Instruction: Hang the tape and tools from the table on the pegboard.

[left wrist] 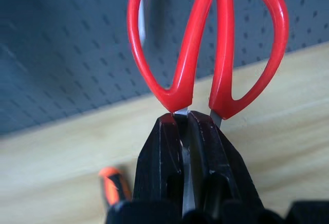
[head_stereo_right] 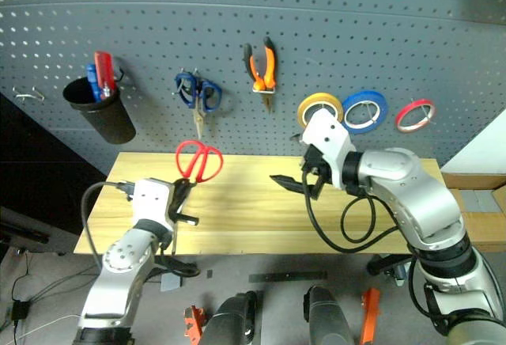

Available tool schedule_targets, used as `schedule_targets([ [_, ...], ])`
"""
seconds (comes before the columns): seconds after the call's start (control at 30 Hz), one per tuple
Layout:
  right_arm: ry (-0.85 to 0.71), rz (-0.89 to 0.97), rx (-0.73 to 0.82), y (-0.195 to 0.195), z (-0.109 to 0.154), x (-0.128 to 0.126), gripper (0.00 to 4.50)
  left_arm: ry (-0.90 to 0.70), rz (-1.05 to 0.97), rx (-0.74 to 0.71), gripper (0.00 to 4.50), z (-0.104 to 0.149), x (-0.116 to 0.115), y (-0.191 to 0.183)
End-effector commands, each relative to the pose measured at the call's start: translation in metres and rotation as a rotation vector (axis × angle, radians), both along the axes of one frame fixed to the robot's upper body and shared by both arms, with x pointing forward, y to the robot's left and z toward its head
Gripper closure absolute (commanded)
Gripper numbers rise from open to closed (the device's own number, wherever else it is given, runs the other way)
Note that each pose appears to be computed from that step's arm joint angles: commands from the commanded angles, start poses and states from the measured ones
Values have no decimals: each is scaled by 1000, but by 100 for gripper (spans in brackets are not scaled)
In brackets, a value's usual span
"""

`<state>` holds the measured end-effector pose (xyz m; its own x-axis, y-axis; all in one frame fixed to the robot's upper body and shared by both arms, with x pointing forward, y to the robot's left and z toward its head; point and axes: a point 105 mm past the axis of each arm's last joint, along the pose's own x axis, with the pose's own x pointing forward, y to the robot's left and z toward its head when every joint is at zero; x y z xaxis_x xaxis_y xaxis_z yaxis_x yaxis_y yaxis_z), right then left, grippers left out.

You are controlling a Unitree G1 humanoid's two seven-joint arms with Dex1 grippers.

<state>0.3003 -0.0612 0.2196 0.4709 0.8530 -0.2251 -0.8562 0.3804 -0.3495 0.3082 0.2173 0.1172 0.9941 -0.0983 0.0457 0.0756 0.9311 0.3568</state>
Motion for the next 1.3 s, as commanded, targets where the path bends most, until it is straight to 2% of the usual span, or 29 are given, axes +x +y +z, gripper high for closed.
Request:
schedule_targets([
  [0.03, -71, 34, 42, -1, 20, -1, 0, -183, -22, 47, 445, 46, -9, 0],
  [0.2, -76, 42, 46, -5, 24, 6, 0, -297, -58, -1, 445, 85, -10, -10],
  [0.37, -84, 37, 52, -5, 25, 9, 0, -322, -102, -6, 445, 99, 0, -20],
  [0.67, -92, 24, 58, -3, 28, 11, 0, -207, -116, 4, 445, 90, 40, -16],
  [0.97, -102, 21, 57, 0, 31, 11, 0, -159, -160, -5, 445, 88, 65, -29],
  [1.07, -108, 20, 69, 2, 33, 11, 0, -123, -165, -59, 445, 82, 67, -29],
  [1.2, -118, -1, 97, 2, 38, 14, 0, -82, -168, -83, 330, 75, 68, -30],
  [1.3, -110, -3, 103, 3, 38, 14, 0, -55, -157, -74, 224, 68, 66, -30],
])
